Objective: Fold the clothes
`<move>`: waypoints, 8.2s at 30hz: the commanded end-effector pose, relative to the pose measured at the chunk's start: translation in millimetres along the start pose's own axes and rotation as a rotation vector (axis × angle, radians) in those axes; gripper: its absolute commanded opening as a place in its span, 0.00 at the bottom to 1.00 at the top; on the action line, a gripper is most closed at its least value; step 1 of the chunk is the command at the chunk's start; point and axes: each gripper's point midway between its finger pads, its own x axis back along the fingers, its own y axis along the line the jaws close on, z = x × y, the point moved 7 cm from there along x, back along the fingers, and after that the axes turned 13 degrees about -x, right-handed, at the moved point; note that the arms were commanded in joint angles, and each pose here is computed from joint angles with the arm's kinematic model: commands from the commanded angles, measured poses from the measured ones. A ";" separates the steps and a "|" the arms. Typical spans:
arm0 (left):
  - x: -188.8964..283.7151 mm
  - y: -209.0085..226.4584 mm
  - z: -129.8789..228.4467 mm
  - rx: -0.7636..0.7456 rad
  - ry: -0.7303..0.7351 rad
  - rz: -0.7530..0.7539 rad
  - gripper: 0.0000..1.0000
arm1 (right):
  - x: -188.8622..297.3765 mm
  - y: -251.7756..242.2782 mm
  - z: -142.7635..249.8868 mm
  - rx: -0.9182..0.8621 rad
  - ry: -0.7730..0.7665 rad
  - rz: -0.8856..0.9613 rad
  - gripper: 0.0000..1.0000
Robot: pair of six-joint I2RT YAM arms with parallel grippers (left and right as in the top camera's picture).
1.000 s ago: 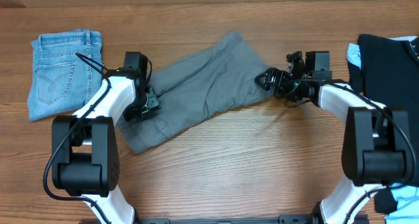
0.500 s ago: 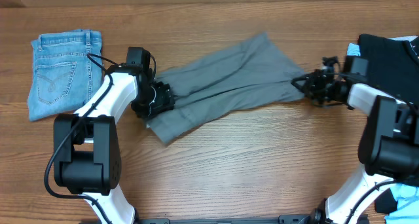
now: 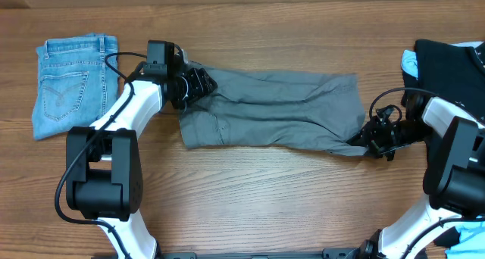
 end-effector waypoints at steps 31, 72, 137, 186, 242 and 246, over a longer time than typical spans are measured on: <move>-7.8 -51.9 -33.5 -0.017 -0.171 0.012 0.04 | 101.0 66.1 16.0 0.294 -0.414 -0.040 0.80; 6.5 42.3 80.7 -0.040 0.454 -0.583 0.70 | 58.8 78.5 -73.4 0.327 -0.343 -0.084 0.04; 161.7 27.7 34.0 0.058 0.113 -0.316 0.82 | -79.7 334.3 164.5 1.080 0.214 -0.643 1.00; 42.1 69.0 72.3 -0.195 0.507 -0.628 0.16 | -219.8 253.8 65.0 0.889 -0.009 -0.118 0.50; 147.1 -40.4 9.9 -0.047 0.271 -0.189 0.71 | 13.6 223.2 71.7 0.684 -0.358 0.111 0.75; 110.8 -25.6 59.2 -0.004 0.467 -0.285 0.68 | 6.0 237.8 82.5 0.892 -0.299 0.028 0.61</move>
